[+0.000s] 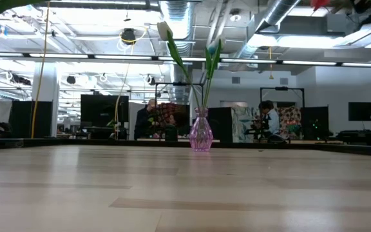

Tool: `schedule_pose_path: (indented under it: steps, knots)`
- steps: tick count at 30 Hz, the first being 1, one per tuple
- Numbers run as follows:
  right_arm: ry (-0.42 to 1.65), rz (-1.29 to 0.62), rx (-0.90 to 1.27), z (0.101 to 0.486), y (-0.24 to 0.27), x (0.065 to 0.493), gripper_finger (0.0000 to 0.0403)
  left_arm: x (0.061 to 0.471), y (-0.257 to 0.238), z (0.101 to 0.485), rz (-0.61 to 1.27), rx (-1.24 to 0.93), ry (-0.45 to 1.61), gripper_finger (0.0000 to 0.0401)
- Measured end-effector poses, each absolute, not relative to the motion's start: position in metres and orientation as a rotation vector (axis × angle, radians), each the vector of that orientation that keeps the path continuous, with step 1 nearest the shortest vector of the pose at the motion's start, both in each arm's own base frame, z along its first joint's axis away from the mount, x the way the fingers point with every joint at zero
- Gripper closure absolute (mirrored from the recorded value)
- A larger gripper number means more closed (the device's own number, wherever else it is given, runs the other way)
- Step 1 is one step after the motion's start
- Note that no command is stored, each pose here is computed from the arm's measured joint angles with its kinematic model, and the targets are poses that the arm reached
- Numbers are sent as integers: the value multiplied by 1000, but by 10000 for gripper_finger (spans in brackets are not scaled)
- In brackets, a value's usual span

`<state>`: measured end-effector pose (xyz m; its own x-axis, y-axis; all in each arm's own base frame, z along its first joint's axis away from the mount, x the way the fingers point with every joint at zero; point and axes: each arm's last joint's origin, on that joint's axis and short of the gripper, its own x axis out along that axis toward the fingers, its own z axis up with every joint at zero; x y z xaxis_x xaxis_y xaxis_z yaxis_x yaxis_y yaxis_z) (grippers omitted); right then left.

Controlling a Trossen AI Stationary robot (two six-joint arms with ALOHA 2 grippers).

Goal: Sort flowers into vase by color
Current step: Return to Home Position

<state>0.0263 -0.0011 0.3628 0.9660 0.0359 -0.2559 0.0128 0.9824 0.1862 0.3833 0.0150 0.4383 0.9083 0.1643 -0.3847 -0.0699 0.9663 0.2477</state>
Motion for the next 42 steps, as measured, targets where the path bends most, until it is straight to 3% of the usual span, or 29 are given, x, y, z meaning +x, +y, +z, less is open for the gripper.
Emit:
schedule_pose_path:
  steps: [7, 12, 16, 23, 29, 42]
  knots:
    - [167, -8, 131, 373, 0, 29, 385, 329, 14, 465, 133, 206, 403, 397]
    - [140, -117, 93, 370, 0, 31, 375, 292, 13, 458, 145, 145, 407, 400]
    - [161, -120, 63, 362, 4, 34, 364, 265, 12, 436, 166, 95, 359, 401]
    - [183, -126, 67, 346, 13, 42, 386, 209, 11, 383, 206, 12, 229, 401]
    - [179, -128, 96, 339, 18, 46, 370, 168, 11, 341, 243, -53, 135, 401]
    - [146, -119, 109, 324, 32, 57, 374, 122, 10, 293, 253, -61, 66, 401]
